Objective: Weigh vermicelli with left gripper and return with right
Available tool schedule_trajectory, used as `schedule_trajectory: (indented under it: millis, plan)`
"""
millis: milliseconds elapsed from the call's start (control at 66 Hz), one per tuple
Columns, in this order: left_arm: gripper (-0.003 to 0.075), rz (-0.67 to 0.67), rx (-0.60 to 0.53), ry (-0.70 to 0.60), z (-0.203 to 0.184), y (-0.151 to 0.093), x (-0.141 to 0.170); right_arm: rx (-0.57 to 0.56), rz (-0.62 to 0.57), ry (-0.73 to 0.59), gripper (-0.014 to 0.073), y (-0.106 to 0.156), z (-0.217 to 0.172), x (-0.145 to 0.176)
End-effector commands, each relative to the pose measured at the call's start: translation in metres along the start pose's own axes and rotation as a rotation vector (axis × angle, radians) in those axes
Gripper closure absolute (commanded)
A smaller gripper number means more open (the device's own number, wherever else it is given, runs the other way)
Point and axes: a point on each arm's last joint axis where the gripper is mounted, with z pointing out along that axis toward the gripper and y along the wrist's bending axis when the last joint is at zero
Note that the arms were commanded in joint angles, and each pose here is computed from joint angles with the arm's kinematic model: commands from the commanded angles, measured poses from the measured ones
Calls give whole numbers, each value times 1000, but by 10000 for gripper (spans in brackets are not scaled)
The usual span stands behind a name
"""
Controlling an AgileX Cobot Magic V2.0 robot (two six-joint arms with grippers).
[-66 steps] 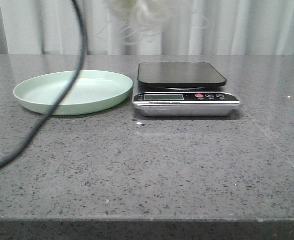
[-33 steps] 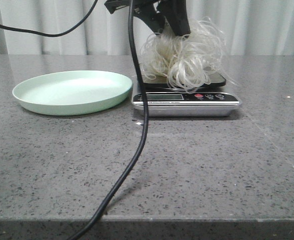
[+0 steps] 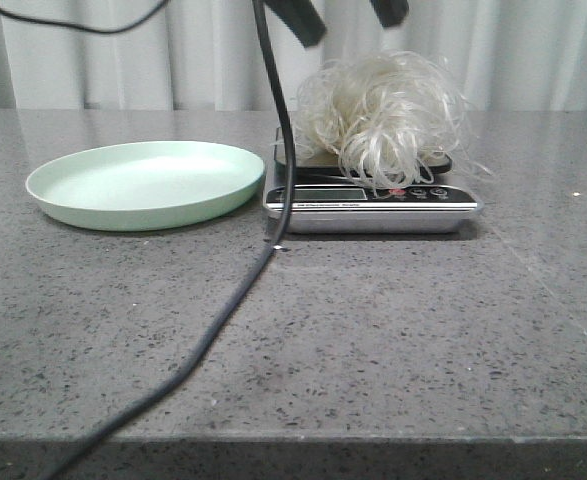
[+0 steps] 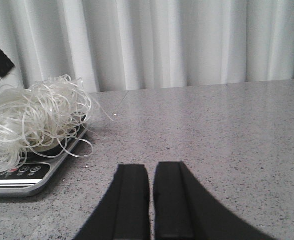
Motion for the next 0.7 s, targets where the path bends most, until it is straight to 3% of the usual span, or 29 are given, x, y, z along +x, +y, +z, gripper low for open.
schedule_trajectory:
  millis: [0, 303, 682]
  plan:
    - [230, 21, -19, -189, -77, -9, -18, -11, -4, -104, 394, 1, -2, -10]
    - [391, 29, -240, -297, -173, 18, 6, -11, -4, -104, 394, 1, -2, -10]
    - [485, 33, -297, -554, -234, 3, 116, -11, -4, -104, 394, 1, -2, -10]
